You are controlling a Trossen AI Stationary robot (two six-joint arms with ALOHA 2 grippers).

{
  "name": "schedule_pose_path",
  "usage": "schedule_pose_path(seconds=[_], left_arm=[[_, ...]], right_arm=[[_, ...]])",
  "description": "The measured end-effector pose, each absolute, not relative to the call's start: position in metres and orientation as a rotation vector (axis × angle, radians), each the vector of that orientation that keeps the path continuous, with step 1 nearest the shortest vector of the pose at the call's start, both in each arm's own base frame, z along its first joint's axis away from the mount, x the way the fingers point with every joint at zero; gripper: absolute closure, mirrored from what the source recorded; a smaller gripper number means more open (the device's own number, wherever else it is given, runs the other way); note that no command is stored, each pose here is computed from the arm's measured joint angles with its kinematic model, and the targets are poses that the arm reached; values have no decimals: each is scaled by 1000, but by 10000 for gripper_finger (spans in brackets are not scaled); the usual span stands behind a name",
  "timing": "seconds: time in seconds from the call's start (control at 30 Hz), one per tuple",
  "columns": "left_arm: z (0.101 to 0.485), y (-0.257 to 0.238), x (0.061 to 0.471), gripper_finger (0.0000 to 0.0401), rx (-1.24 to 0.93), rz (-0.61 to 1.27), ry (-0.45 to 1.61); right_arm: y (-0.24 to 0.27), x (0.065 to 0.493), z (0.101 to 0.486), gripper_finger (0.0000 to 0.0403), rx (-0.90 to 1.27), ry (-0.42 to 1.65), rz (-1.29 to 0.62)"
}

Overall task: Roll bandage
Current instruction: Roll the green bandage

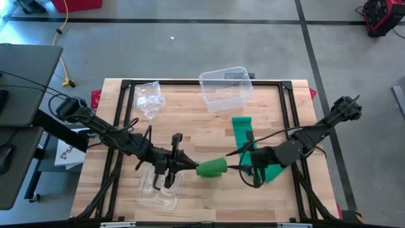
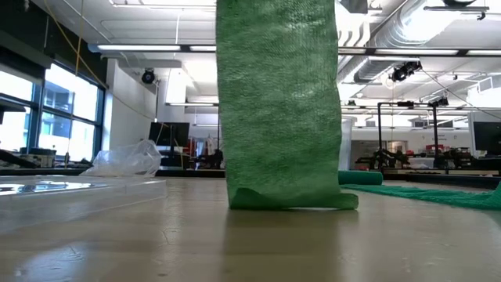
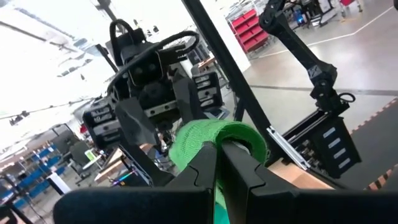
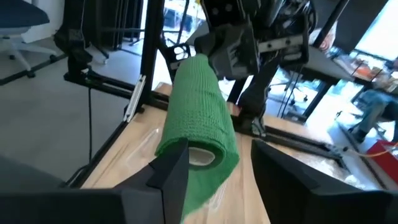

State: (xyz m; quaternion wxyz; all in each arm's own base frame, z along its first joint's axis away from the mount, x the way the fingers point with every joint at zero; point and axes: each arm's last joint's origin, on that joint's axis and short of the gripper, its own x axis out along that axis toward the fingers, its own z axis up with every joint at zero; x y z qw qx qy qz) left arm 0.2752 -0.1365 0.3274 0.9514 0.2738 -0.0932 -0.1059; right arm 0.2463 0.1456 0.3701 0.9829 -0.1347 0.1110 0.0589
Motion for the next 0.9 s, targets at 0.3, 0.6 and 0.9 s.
schedule_pose_path(seconds=[0.3,0.6,0.9], left_arm=[[328,-137,274,398,565,-211,-194],[341,-133,265,398,558,-260,-254],[349,-131,257,398,532,-330,-300]], right_arm=[[144,245,367,229,-295,263,133],[156,254,369,229,-318,163,157],[168,265,367,229,-361,80,127]])
